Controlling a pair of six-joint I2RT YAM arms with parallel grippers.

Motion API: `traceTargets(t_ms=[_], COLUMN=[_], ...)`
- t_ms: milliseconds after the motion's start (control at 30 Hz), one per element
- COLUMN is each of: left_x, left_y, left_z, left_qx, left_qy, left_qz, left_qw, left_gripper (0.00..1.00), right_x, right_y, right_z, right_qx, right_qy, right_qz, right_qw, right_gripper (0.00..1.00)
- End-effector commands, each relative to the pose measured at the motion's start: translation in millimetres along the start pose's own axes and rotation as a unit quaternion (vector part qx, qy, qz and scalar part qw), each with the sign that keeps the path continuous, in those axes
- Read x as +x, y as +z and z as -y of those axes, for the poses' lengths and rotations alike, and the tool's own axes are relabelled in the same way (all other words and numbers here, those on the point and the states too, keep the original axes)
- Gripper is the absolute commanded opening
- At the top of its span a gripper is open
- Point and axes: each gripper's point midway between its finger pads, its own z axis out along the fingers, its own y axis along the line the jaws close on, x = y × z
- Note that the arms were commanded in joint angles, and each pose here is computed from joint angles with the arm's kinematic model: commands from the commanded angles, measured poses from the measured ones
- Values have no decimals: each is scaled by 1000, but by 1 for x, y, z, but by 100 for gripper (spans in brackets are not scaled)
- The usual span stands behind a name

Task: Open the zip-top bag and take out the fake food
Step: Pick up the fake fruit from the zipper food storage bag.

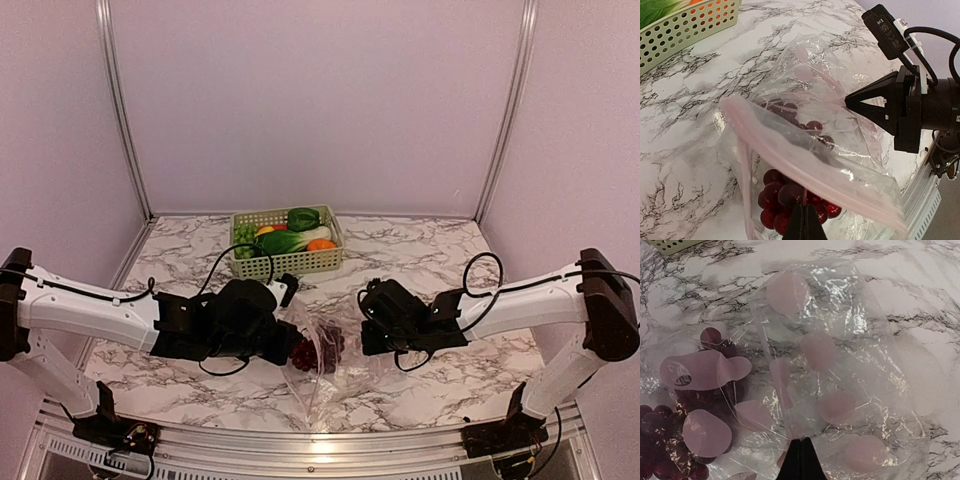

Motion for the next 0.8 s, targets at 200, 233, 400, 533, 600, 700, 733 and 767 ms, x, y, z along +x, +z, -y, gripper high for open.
traceTargets(t_ms=[200, 233, 400, 533, 600, 700, 733, 767], left_x=[-12, -15, -19, -23, -26, -30, -32, -34], left_y=[-29, -33, -50, -64, -69, -75, -77, -80], left_z=[17, 20, 33, 43, 47, 53, 55, 56], left_qx=[80, 92, 147, 187, 200, 219, 223, 226], left_qy=[12, 14, 25, 27, 27, 27, 25, 23], left_qz=[55, 62, 90, 110, 119, 125, 129, 133], left_qw=[995, 994, 985, 976, 972, 967, 966, 965], left_gripper=[0, 0, 0, 0, 0, 0, 0, 0], right_x=[-14, -14, -12, -11, -11, -10, -11, -12], right_y=[10, 12, 18, 21, 22, 24, 23, 23], right_z=[3, 3, 3, 5, 4, 4, 4, 4], right_qx=[12, 13, 19, 25, 26, 27, 27, 27], right_qy=[31, 33, 42, 44, 44, 45, 46, 47], right_qz=[9, 9, 8, 7, 4, 4, 5, 7], right_qw=[999, 999, 999, 999, 999, 999, 999, 999], right_gripper=[0, 0, 0, 0, 0, 0, 0, 0])
